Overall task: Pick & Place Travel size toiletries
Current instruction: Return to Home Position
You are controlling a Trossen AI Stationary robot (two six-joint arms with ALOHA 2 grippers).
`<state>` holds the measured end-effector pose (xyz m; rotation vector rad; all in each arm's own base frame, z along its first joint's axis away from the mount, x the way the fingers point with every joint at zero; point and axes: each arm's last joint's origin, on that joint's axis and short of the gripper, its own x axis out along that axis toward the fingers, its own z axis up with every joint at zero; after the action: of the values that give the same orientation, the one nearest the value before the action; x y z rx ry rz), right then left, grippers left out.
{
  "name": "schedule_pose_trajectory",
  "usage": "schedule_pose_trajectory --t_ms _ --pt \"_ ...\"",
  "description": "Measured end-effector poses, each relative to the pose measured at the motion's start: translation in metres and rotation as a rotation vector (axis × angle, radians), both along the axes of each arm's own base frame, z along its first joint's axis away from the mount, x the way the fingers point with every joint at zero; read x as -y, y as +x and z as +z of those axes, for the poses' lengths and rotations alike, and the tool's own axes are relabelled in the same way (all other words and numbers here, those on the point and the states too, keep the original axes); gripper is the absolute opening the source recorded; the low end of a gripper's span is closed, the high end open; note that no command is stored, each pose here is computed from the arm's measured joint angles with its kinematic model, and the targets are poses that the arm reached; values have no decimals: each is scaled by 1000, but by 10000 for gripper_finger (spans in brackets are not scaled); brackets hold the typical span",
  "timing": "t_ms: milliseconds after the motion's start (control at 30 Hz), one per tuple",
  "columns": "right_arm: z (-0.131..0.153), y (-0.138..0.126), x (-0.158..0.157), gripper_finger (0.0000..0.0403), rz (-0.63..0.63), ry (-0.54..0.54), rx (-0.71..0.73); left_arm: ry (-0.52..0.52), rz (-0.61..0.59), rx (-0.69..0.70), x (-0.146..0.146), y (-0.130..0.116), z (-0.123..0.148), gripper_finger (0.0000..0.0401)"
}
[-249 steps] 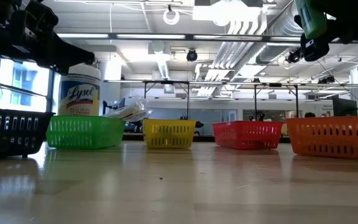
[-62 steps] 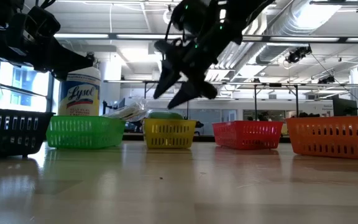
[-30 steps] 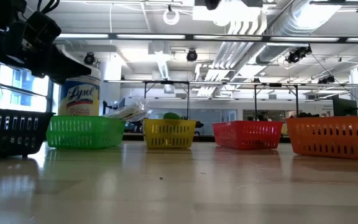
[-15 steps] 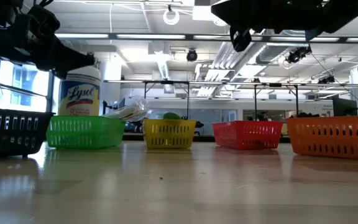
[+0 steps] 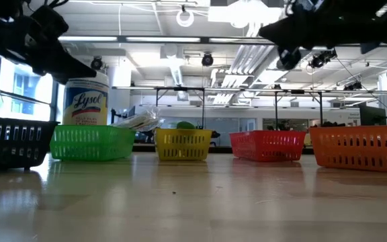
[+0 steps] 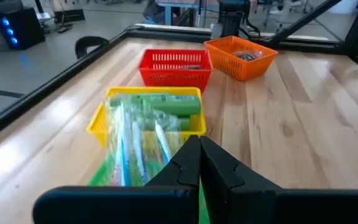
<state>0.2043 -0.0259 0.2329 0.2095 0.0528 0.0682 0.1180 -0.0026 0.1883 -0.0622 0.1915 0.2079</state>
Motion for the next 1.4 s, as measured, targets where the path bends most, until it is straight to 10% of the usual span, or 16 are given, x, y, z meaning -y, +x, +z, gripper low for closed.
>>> schedule_pose_trajectory --t_ms 333,700,1400 --pt "-21 -50 -2 3 -45 46 113 72 135 -101 -5 -9 20 0" --pt "-40 -90 -10 3 -41 68 295 130 10 31 -3 -24 19 0" --pt "-61 -104 -1 3 -143 52 96 108 -152 82 1 -27 -13 0"
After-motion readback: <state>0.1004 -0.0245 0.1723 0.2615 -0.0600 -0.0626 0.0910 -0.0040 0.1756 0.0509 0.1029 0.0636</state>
